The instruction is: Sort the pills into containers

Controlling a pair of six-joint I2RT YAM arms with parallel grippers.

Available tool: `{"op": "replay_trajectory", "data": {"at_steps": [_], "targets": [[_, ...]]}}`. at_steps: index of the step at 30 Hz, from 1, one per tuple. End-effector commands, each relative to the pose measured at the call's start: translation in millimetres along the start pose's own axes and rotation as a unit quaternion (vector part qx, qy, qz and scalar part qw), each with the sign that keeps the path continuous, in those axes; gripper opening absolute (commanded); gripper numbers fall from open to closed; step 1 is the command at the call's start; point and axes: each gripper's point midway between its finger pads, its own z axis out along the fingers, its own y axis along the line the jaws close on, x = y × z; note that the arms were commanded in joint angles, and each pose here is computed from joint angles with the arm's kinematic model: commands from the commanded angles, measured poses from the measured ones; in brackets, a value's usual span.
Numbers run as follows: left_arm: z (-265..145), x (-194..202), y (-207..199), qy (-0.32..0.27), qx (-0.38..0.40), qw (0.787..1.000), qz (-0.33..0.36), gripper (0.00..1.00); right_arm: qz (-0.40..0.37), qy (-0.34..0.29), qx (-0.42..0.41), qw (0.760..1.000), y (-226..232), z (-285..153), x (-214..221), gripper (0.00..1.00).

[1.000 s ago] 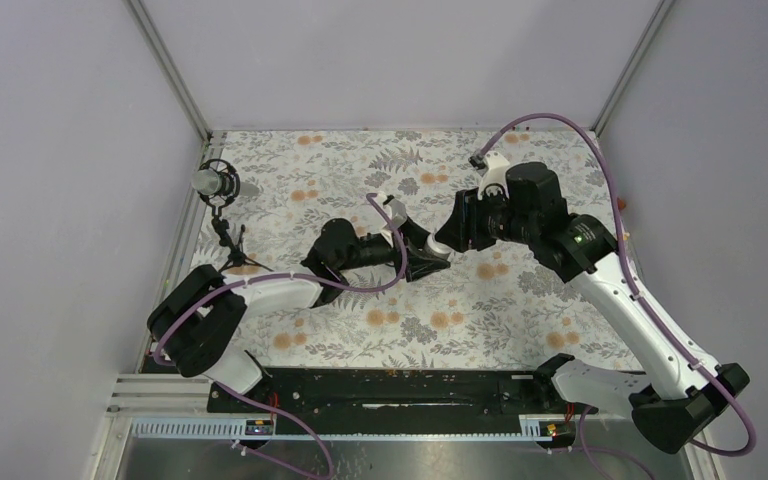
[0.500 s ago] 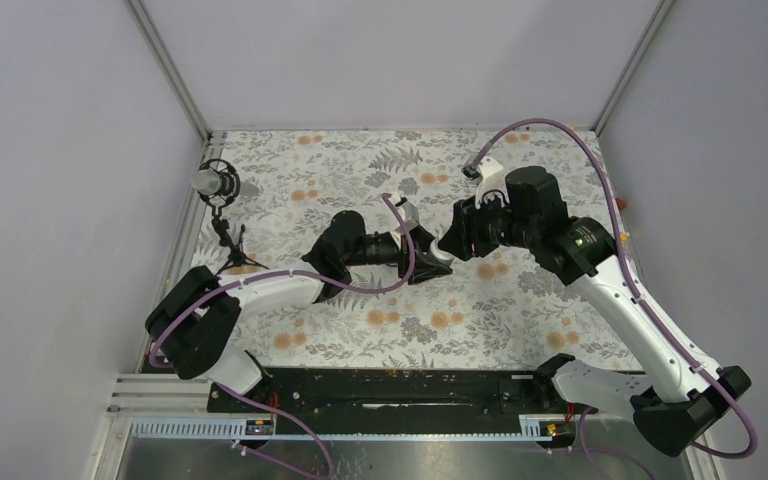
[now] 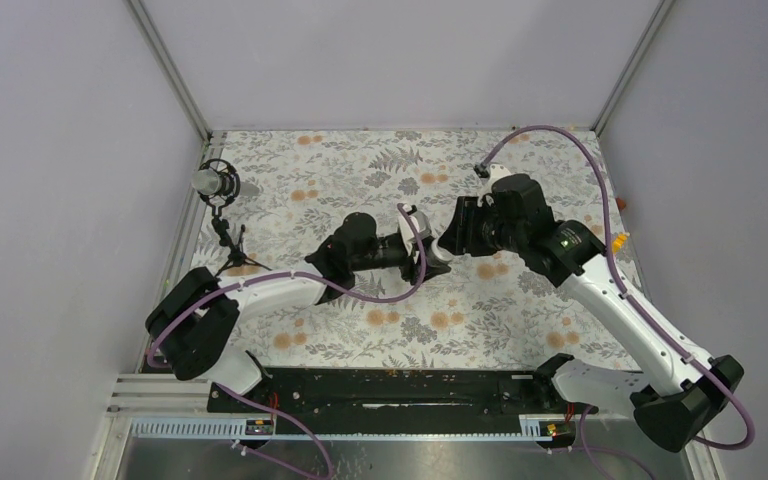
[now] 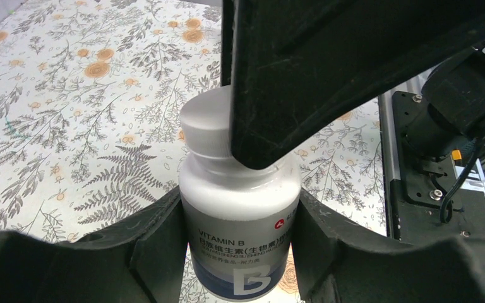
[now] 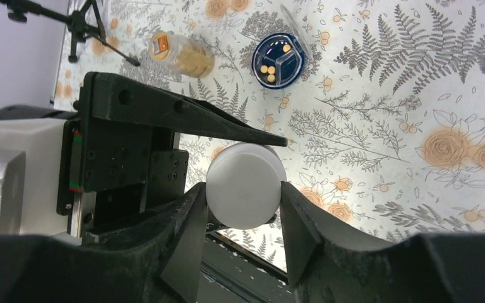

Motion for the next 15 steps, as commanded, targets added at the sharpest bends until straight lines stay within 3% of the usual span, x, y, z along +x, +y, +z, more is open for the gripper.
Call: {"op": "replay_trajectory", "data": {"at_steps": [1, 8, 15], "targets": [[8.4, -53.2, 1.5, -0.067, -0.014, 0.997, 0.038, 0.0, 0.068, -0.065, 0.02, 0.995, -2.6, 1.5, -17.9, 0.5], [13.9, -62.3, 2.9, -0.071, -0.022, 0.996, -0.047, 0.0, 0.032, -0.107, -0.057, 0.992, 18.0, 0.9, -24.7, 0.51], [16.0, -58.0, 9.2, -0.044, -0.039, 0.996, -0.062, 0.0, -0.009, -0.093, -0.037, 0.995, 9.7, 1.6, -20.7, 0.54]]}}
